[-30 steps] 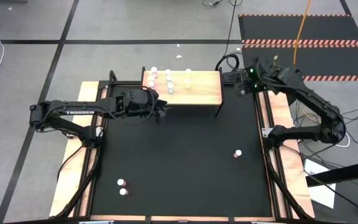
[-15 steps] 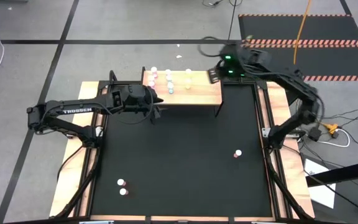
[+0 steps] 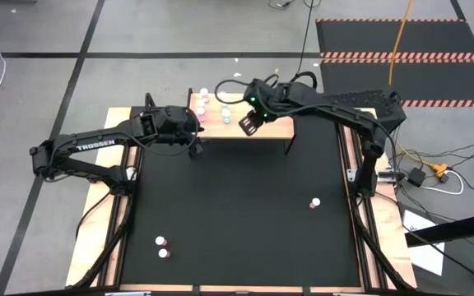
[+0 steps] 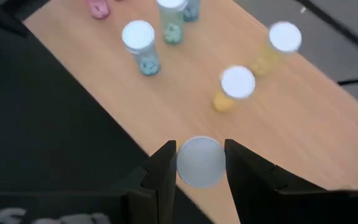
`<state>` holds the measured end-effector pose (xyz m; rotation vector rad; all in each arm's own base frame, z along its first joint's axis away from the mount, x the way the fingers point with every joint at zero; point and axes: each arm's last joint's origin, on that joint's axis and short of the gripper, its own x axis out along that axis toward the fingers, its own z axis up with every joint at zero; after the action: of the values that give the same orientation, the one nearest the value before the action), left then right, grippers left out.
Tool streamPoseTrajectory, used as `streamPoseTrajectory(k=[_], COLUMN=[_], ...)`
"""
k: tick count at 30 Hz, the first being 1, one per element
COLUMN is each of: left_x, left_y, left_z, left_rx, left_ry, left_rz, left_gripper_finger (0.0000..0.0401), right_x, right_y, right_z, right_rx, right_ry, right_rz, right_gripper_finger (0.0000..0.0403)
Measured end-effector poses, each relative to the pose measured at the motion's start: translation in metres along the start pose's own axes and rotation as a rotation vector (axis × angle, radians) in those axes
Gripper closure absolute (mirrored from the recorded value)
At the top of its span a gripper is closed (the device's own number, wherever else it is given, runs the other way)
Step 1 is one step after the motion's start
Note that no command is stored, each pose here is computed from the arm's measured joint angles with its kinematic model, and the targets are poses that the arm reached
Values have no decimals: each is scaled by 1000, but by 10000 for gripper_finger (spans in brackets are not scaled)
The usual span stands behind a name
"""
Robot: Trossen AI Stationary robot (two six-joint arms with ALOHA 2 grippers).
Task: Pick and place medicine bottles onto shelf by color
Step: Put the yellow pill bottle on the shelf aligned with the other yellow pill bottles
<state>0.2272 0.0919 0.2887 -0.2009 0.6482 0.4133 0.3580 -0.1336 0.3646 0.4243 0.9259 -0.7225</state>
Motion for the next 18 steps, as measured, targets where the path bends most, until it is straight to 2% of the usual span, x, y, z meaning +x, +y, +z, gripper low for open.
streamPoseTrajectory(k=[7,11,18], left_x=[0,0,0], left_y=[0,0,0], left_z=[0,0,-3], left_rx=[25,23,21], left_ry=[-4,4,34], left_rz=[7,7,9], left_gripper_finger=[160,160,160], right_x=[32,45,51], right_y=[11,14,12], right_z=[3,2,4], right_rx=[-137,-169,-182], right_ry=[-2,18,9], right_rz=[-54,-68,-71], right_gripper_finger=[285,285,285])
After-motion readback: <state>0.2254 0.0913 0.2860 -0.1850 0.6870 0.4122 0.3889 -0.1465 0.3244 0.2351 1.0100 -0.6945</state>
